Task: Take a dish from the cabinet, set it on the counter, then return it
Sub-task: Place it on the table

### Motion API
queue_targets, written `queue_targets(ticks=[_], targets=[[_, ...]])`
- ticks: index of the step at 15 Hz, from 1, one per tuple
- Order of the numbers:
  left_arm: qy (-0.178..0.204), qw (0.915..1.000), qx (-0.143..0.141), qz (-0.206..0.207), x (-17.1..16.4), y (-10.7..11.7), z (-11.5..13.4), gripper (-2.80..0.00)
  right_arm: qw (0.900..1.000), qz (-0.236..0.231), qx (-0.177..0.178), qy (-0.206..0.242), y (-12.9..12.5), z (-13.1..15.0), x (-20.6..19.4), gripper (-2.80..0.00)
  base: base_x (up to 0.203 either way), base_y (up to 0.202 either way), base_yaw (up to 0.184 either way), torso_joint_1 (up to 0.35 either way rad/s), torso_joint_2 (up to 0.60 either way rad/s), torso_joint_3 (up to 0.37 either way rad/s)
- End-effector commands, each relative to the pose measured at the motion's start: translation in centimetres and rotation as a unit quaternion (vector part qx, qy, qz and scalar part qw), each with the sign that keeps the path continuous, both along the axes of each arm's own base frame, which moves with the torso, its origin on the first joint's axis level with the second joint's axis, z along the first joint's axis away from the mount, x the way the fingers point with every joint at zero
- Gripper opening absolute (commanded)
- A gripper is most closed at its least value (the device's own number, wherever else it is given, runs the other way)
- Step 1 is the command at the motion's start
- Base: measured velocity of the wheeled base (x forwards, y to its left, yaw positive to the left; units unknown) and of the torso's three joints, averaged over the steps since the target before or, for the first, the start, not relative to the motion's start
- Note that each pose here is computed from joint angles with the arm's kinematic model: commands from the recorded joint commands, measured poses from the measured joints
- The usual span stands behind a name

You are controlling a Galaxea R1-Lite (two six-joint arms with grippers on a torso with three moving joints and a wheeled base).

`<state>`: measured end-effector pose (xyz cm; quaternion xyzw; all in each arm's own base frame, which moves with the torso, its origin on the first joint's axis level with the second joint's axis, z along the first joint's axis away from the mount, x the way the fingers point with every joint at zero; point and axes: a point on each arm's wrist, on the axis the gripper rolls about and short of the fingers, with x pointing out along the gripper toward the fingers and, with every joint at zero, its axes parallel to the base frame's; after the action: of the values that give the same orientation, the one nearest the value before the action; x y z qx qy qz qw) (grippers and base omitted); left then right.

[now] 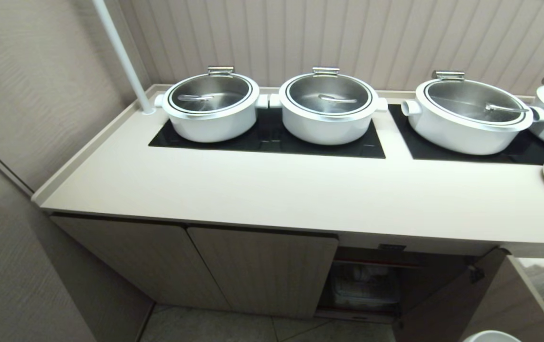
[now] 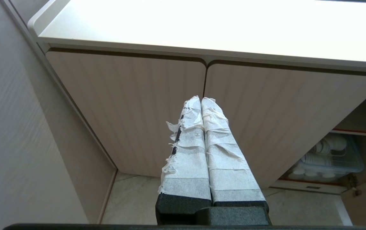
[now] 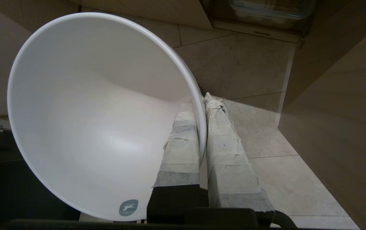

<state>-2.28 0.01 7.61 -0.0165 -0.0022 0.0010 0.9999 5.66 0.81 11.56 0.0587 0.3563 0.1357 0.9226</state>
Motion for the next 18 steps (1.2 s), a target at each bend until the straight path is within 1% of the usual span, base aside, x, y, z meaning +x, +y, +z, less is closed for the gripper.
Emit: queue_targets(ticks=[1, 13, 16, 18], targets=[[-0.001, 1.0, 0.0, 0.0, -0.01, 0.0, 0.02, -2.8, 1.0, 0.001, 0.0, 0.002, 0.0, -0.05, 0.0, -2.8, 0.0, 0.0, 0.0, 0.052, -0.08, -0.052], [-0.001, 1.0, 0.0, 0.0, -0.01, 0.0, 0.01, -2.8, 1.0, -0.001, 0.0, -0.004, -0.01, -0.14, 0.01, -2.8, 0.0, 0.0, 0.0, 0.052, -0.09, -0.048], [-0.001, 1.0, 0.0, 0.0, -0.01, 0.0, 0.02, -2.8, 1.0, -0.001, 0.0, -0.026, 0.0, -0.07, 0.27, -2.8, 0.0, 0.0, 0.0, 0.0, 0.0, 0.0], [-0.001, 1.0, 0.0, 0.0, -0.01, 0.0, 0.02, -2.8, 1.0, 0.0, 0.0, -0.024, 0.01, -0.05, 0.36, -2.8, 0.0, 0.0, 0.0, 0.0, 0.0, 0.0]])
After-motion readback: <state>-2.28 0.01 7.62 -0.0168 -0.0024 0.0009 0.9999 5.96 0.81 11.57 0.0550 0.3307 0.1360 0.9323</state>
